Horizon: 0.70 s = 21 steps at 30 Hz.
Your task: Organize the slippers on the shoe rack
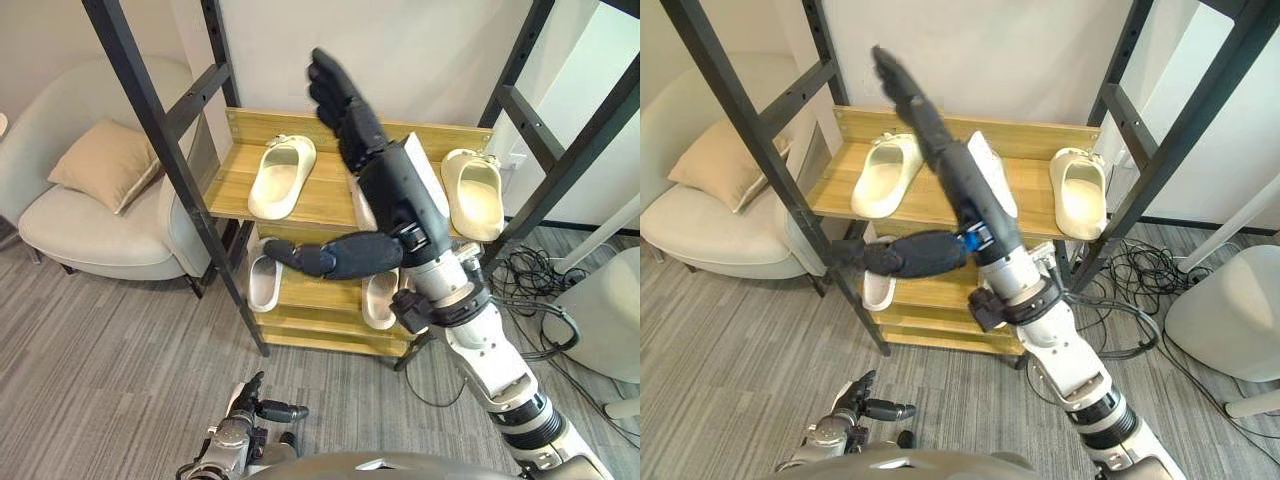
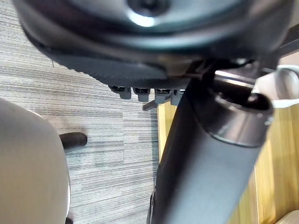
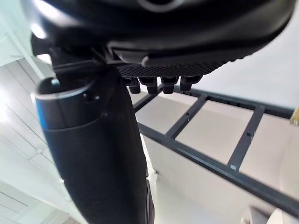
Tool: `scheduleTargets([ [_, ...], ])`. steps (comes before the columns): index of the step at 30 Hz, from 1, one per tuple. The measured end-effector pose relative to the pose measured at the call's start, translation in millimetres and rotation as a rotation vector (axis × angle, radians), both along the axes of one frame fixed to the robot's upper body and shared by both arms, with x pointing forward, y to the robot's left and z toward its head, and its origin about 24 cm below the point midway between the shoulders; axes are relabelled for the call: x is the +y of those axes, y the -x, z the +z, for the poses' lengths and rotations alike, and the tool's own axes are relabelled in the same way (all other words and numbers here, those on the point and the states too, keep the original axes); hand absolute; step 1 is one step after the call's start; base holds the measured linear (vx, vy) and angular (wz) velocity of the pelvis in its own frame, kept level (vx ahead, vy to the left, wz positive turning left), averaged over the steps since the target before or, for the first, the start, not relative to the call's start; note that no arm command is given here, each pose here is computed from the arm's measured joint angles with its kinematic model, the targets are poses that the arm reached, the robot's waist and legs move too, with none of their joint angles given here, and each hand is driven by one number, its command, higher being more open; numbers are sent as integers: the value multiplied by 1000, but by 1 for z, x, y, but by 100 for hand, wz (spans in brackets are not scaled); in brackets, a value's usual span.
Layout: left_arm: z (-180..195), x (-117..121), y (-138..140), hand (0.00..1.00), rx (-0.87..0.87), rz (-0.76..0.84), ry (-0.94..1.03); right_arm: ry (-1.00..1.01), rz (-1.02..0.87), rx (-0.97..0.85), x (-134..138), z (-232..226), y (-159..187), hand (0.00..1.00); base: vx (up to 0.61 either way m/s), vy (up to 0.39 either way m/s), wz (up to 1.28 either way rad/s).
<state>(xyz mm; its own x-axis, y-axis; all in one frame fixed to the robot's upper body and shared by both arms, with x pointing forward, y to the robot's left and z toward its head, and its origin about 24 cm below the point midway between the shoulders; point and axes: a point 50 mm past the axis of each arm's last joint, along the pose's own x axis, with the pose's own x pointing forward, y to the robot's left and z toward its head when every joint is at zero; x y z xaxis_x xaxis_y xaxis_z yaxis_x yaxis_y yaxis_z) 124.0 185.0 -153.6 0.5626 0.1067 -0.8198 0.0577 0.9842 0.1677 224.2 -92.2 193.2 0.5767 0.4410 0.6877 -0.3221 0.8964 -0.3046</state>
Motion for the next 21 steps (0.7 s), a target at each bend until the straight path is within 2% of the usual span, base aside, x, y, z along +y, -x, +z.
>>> scheduleTargets([
  [5, 0, -1, 2, 100, 0, -7, 14, 68, -213, -186, -21, 25, -10, 100, 0, 0, 0],
  [9, 0, -3, 3, 100, -1, -23, 16, 138, -319, -236, -32, 30, -20, 100, 0, 0, 0],
  [21, 1, -5, 1, 100, -12, -40, 43, 337, -544, -134, -61, 20, -72, 100, 0, -3, 1],
])
